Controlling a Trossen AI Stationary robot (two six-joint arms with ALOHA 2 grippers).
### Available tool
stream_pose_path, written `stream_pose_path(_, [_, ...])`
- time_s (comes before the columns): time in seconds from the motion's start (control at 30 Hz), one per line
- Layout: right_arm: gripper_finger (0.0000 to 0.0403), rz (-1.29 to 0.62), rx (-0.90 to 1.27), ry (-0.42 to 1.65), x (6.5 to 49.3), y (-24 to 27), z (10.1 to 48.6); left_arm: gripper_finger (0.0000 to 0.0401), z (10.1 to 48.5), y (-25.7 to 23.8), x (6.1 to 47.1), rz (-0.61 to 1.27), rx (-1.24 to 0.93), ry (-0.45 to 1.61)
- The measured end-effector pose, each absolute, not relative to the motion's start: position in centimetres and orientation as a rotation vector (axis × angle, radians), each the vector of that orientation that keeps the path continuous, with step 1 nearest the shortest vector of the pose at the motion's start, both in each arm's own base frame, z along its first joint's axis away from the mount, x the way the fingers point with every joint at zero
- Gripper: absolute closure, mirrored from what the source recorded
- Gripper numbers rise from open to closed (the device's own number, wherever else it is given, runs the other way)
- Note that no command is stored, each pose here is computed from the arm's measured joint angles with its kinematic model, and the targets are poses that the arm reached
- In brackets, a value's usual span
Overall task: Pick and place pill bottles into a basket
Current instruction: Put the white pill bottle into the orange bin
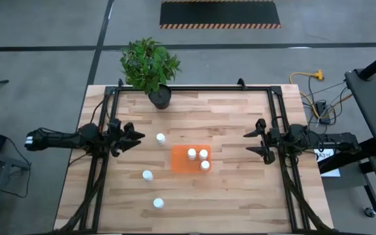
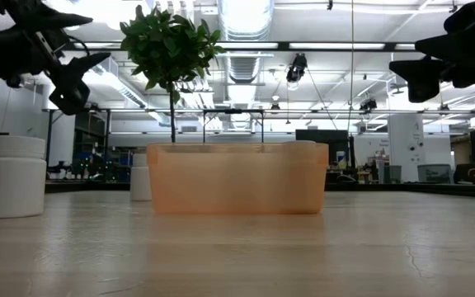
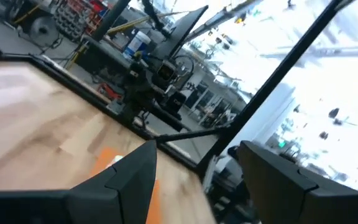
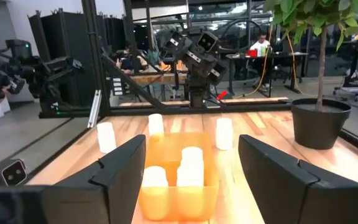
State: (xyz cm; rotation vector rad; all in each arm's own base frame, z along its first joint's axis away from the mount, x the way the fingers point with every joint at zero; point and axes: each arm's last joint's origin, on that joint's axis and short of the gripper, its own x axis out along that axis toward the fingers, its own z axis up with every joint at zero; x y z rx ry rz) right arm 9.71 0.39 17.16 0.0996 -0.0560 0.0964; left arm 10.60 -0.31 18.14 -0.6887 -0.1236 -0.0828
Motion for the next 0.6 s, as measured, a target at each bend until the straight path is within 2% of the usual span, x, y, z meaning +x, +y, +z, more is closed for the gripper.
stream_pose_path(0.13, [0.0163, 0.097, 0.099, -0.056, 9.7, 0.4, 17.2, 0.0189, 19.0, -0.3, 10.5, -0.113, -0.726, -0.204])
stream_pose_path(0.4, [0.0158, 0.097, 0.1, -0.056, 9.7, 0.4, 17.2, 0.0189, 21.9, -0.3, 9.6, -0.233, -0.713, -0.522])
stream_pose_path(0.6, [0.0158, 0.098, 0.102, -0.05, 9.7, 0.4, 17.1, 0.0189, 23.0, -0.3, 9.2, -0.292, -0.744, -0.641])
